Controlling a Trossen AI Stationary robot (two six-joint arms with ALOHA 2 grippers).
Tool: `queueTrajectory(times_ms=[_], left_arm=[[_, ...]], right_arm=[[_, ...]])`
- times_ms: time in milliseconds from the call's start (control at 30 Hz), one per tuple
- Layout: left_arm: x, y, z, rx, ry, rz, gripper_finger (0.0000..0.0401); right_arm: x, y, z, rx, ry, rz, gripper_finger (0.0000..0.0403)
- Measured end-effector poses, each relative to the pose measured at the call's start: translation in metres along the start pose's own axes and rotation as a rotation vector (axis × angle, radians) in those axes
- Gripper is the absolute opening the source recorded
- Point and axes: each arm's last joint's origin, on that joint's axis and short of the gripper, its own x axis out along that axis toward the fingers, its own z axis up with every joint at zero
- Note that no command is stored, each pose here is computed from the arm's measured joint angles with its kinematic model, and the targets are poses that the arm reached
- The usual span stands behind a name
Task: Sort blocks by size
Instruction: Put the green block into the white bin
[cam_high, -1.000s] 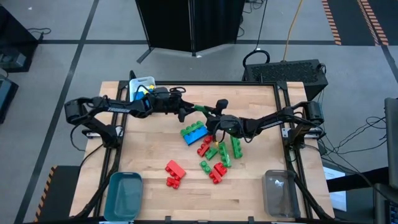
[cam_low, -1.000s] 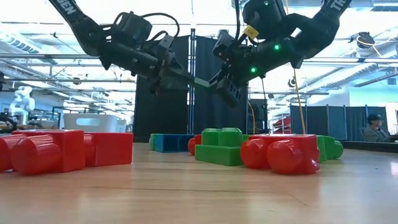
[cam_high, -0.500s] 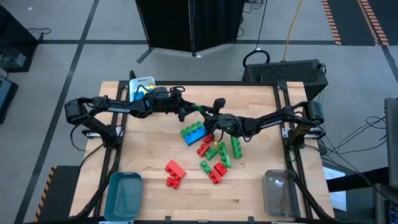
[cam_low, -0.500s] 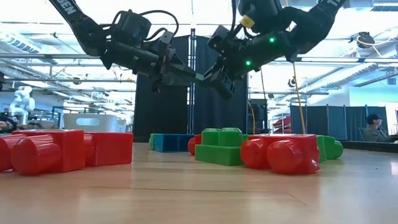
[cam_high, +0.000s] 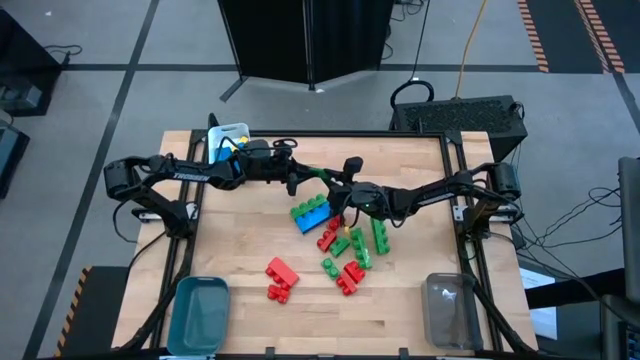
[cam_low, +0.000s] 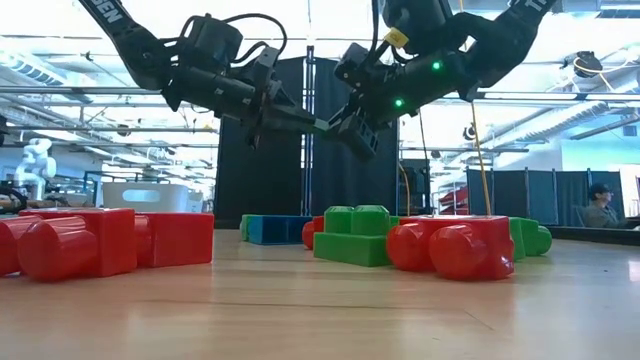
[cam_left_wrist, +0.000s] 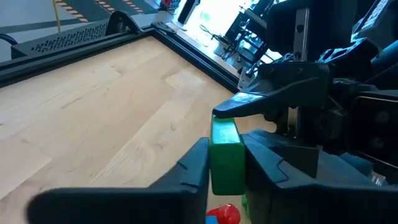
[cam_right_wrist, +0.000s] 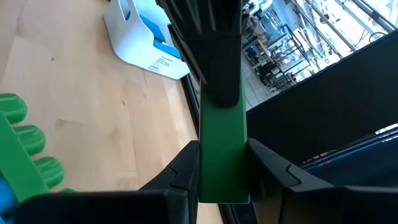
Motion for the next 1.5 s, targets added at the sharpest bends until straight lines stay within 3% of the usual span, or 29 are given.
queueTrajectory(times_ms=[100,267,467,667,867,1067,1200,1400,1500], left_arm=[[0.000,0.000,0.000,0.015,0.003,0.000,0.0027],[0.000,0.000,0.000,0.054,0.002,0.002,0.0022],[-0.001,0.000,0.001,0.115,-0.011,0.011,0.0022],[-0.011,0.002,0.007,0.129,0.009,0.052,0.0022],[-0.038,0.000,0.011,0.214,0.068,0.282,0.0022],[-0.067,-0.007,0.015,0.253,0.105,0.450,0.0022],[-0.085,-0.010,0.015,0.258,0.118,0.590,0.0022],[-0.111,0.000,0.005,0.213,0.195,0.954,0.0022],[-0.118,0.009,-0.001,0.168,0.218,1.046,0.0023]], right_arm=[[0.000,0.000,0.000,-0.006,0.004,-0.004,0.0085],[0.000,0.000,0.000,0.018,0.004,-0.004,0.0104],[-0.001,-0.002,-0.002,0.205,0.079,-0.119,0.0169],[-0.002,0.001,-0.009,0.213,0.173,-0.165,0.0238],[-0.003,0.009,-0.015,0.262,0.174,-0.016,0.0281],[0.000,0.013,-0.020,0.316,0.151,0.193,0.0283],[0.002,0.012,-0.022,0.322,0.148,0.214,0.0272],[0.002,0.011,-0.023,0.320,0.154,0.215,0.0264],[0.002,0.011,-0.023,0.320,0.154,0.215,0.0263]])
